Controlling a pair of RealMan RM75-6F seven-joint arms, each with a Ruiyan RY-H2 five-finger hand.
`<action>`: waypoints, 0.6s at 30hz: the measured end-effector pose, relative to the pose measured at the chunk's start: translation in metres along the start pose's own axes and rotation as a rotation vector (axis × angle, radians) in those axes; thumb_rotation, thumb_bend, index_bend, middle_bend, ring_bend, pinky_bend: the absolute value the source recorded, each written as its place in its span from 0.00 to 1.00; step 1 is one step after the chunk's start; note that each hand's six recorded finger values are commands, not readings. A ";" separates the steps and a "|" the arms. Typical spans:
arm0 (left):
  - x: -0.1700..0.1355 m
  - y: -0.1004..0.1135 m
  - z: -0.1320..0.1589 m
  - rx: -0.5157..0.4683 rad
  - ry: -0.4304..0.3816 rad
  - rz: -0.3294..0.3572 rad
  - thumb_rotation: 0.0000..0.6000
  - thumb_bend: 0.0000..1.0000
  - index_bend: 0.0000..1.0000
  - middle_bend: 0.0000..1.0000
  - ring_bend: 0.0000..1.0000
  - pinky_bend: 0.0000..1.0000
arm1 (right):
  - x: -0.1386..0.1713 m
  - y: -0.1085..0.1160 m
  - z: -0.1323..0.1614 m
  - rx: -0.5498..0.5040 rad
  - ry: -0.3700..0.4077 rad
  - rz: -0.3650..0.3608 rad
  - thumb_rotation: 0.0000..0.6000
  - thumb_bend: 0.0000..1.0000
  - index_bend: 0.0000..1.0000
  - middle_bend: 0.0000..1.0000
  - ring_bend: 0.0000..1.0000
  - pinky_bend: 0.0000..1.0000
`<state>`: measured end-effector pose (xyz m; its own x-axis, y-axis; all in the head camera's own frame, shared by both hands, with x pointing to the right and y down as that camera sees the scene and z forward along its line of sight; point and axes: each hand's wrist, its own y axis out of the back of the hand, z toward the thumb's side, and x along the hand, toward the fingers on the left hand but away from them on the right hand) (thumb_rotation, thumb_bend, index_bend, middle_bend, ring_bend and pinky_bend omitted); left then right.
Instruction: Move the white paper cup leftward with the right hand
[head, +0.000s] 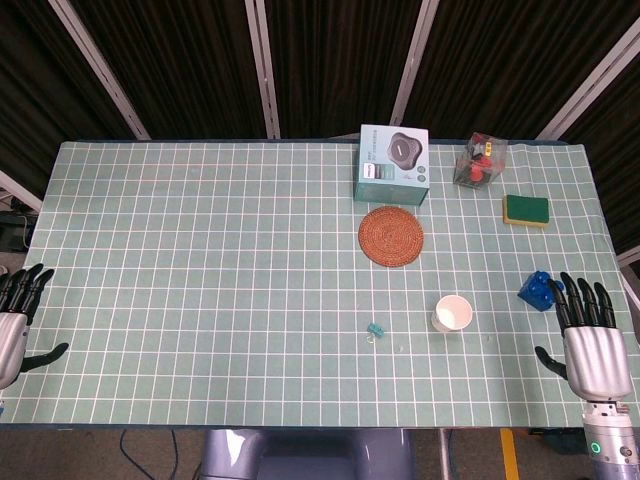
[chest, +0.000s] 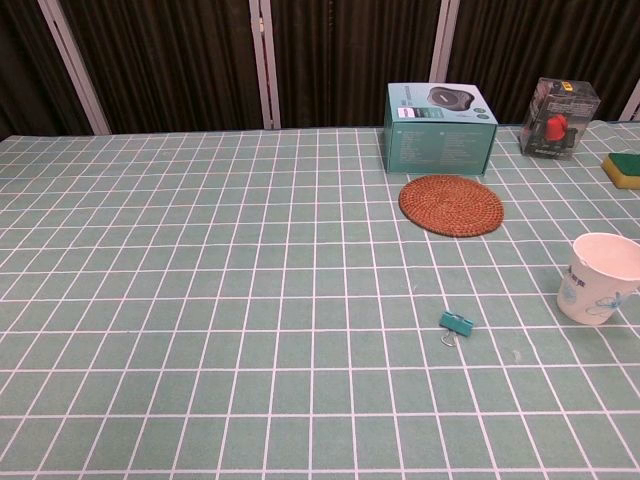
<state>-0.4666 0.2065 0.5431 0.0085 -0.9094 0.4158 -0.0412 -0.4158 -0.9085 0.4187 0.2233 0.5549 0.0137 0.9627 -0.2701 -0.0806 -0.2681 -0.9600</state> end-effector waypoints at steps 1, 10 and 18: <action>0.000 0.000 0.000 -0.002 -0.001 0.002 1.00 0.00 0.00 0.00 0.00 0.00 | 0.000 0.000 0.001 0.000 0.003 0.000 1.00 0.00 0.00 0.00 0.00 0.00; 0.002 -0.002 0.000 0.006 0.003 -0.011 1.00 0.00 0.00 0.00 0.00 0.00 | -0.003 -0.006 0.030 0.039 0.124 0.013 1.00 0.00 0.00 0.00 0.00 0.00; 0.007 -0.008 0.000 0.014 0.011 -0.032 1.00 0.00 0.00 0.00 0.00 0.00 | -0.022 -0.022 0.086 0.254 0.379 0.065 1.00 0.00 0.00 0.00 0.00 0.00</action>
<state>-0.4659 0.2032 0.5537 -0.0016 -0.8956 0.4449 -0.0275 -0.4447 -0.8953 0.3345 0.2112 0.5885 0.3599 0.8508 -0.3828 -0.3346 -0.2652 -0.9043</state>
